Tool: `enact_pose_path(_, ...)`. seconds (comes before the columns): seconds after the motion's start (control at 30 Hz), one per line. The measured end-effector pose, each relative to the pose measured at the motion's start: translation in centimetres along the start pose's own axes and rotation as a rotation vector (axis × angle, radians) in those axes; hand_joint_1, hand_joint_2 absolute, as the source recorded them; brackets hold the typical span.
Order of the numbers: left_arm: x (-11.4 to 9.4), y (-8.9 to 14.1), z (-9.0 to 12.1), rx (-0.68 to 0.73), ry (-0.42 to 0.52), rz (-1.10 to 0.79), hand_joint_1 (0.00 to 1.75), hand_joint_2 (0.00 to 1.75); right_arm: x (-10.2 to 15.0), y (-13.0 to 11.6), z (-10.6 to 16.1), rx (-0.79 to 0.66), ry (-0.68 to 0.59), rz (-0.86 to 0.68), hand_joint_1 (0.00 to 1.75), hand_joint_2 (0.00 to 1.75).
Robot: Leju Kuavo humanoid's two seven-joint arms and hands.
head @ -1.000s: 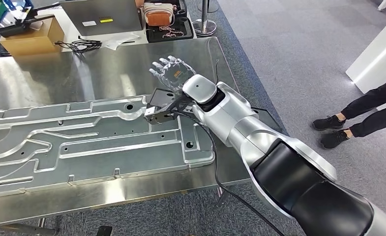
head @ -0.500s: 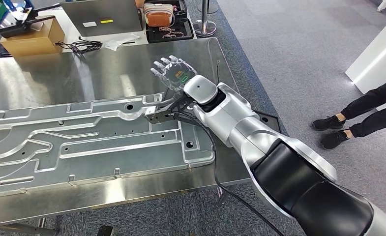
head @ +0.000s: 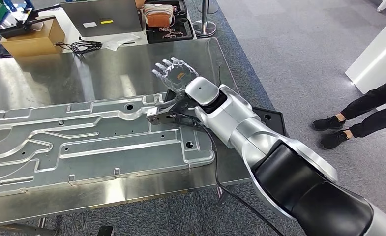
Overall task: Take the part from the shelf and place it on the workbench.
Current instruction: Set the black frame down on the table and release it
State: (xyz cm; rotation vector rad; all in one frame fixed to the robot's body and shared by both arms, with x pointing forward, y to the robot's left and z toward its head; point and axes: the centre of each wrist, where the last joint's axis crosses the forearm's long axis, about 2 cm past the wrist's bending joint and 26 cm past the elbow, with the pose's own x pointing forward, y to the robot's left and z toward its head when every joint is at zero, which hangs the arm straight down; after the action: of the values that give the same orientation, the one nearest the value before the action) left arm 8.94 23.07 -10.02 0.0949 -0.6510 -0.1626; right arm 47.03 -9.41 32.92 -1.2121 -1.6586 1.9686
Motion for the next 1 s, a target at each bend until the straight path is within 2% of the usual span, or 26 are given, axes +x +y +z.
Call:
enact_pose_path(0.67, -0.3, -0.1, 0.1, -0.031, 0.040, 0.048, 0.00, 0.00, 0.2, 1.4, 0.5, -0.014, 0.032, -0.072, 0.00, 0.00)
enact_pose_path(0.8, -0.7, -0.1, 0.3, -0.021, 0.059, 0.073, 0.00, 1.75, 0.1, 0.8, 0.3, -0.027, 0.030, -0.066, 0.00, 0.00)
enact_pose_path(0.9, -0.7, -0.1, 0.3, -0.020, 0.072, 0.081, 0.00, 1.75, 0.1, 0.6, 0.3, -0.029, 0.027, -0.063, 0.00, 0.00)
enact_pose_path(1.0, -0.8, -0.2, 0.4, -0.030, 0.076, 0.100, 0.00, 0.44, 0.1, 0.5, 0.3, -0.032, 0.026, -0.060, 0.00, 0.00)
